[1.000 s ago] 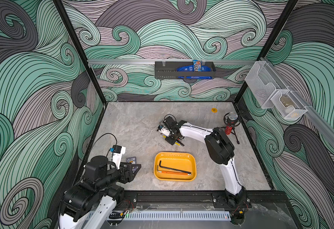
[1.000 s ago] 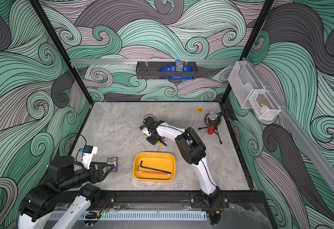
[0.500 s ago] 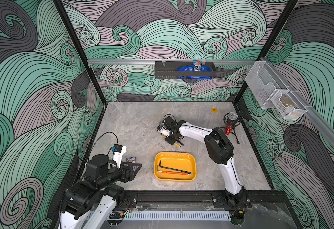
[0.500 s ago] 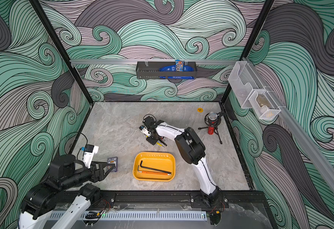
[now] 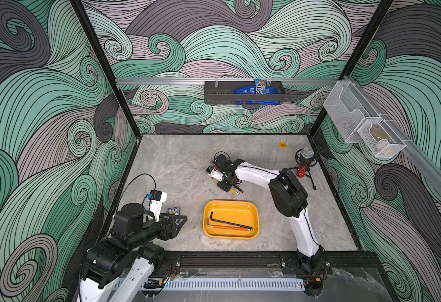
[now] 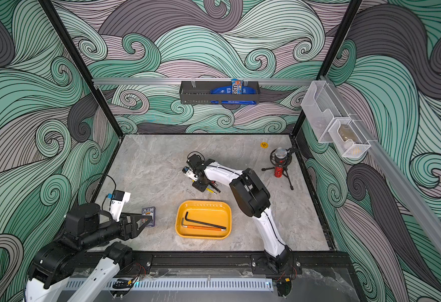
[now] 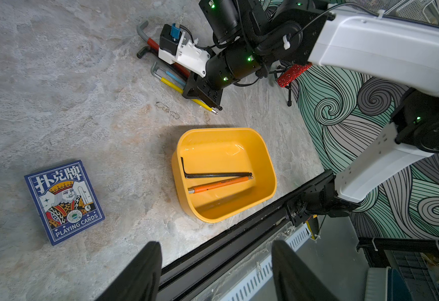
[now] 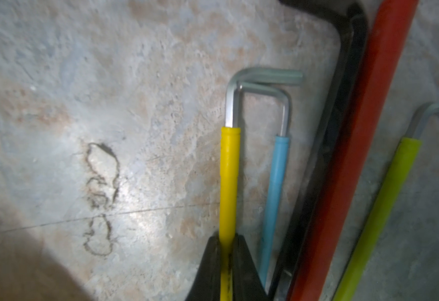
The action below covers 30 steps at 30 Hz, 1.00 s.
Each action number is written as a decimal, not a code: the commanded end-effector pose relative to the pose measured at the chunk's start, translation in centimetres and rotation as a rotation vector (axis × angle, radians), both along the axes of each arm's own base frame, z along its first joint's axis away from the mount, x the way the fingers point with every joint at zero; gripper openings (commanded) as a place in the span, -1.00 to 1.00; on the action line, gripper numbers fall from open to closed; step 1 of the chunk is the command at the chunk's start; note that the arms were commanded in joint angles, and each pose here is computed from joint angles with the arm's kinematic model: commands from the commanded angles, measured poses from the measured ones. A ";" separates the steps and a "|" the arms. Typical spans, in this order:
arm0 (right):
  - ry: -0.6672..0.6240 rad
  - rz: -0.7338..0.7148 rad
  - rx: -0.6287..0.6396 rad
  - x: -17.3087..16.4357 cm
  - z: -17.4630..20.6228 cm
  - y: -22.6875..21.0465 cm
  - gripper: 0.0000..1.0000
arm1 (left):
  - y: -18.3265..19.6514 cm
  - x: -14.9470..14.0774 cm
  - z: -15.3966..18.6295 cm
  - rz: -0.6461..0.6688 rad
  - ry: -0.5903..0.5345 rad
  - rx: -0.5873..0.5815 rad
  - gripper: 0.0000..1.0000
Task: Put the hex key on the desktop into the storage box
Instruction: Pick up the Allen key from the center of the board.
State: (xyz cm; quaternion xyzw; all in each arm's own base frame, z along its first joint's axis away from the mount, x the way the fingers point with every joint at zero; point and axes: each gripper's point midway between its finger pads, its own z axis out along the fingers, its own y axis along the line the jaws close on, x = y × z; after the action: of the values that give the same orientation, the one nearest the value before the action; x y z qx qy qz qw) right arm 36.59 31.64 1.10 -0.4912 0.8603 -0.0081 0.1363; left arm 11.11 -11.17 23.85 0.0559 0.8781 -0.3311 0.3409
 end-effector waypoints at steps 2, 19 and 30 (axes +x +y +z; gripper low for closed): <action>0.103 0.025 -0.114 -2.2 -4.9 -1.6 -1.00 | -0.4 0.4 0.6 -0.014 -0.022 -0.011 0.39; 0.046 0.093 0.021 -2.3 -0.3 3.1 -1.00 | -0.4 0.8 0.6 0.000 -0.030 -0.019 0.39; 0.008 0.145 0.073 -3.1 1.7 6.6 -1.00 | -0.5 1.0 0.9 -0.002 -0.032 -0.021 0.39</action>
State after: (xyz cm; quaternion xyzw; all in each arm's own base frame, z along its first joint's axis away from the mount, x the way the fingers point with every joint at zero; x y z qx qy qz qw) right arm 33.63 37.68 2.96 -0.5453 0.8234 0.0260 0.1548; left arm 11.84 -11.42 24.42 0.0552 0.8718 -0.3359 0.3523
